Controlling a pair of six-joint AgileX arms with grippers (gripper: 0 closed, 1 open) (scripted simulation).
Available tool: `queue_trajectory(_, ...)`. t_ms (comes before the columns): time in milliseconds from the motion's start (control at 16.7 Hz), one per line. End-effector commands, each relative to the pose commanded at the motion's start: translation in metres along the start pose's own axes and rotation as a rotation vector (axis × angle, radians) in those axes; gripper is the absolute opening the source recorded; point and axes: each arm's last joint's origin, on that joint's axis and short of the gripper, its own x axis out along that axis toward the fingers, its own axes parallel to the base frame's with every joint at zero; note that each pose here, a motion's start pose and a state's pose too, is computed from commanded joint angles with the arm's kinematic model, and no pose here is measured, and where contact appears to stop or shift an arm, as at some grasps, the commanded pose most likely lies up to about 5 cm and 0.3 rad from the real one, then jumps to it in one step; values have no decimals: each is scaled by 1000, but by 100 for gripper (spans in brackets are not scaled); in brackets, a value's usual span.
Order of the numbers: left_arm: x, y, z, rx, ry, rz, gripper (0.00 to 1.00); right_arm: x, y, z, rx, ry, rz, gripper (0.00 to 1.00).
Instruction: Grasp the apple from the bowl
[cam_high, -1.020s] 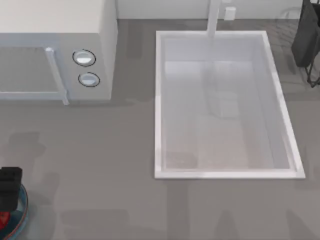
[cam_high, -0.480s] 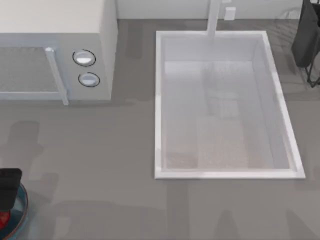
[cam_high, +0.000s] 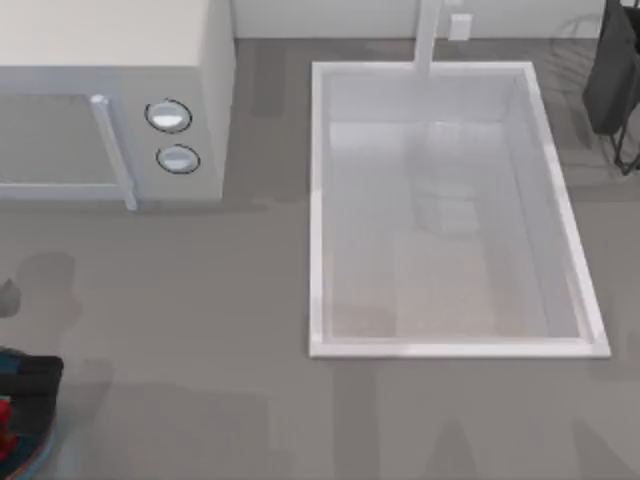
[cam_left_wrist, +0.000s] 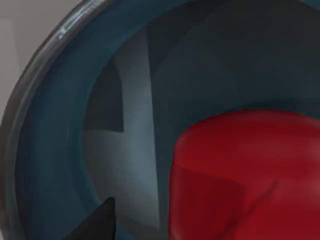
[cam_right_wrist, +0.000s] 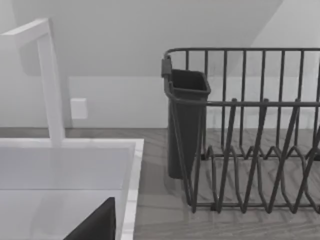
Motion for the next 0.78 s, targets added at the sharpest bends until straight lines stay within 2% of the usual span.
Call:
queue_trajectory(360,54,0,-6,-2,-3,0,100,0,0,0,0,0,0,100)
queue_trajectory(660,57,0,-7,-2,4,0,100,0,0,0,0,0,0,100)
queue_trajectory(780,57,0,-7,-2,4,0,85,0,0,0,0,0,0,100)
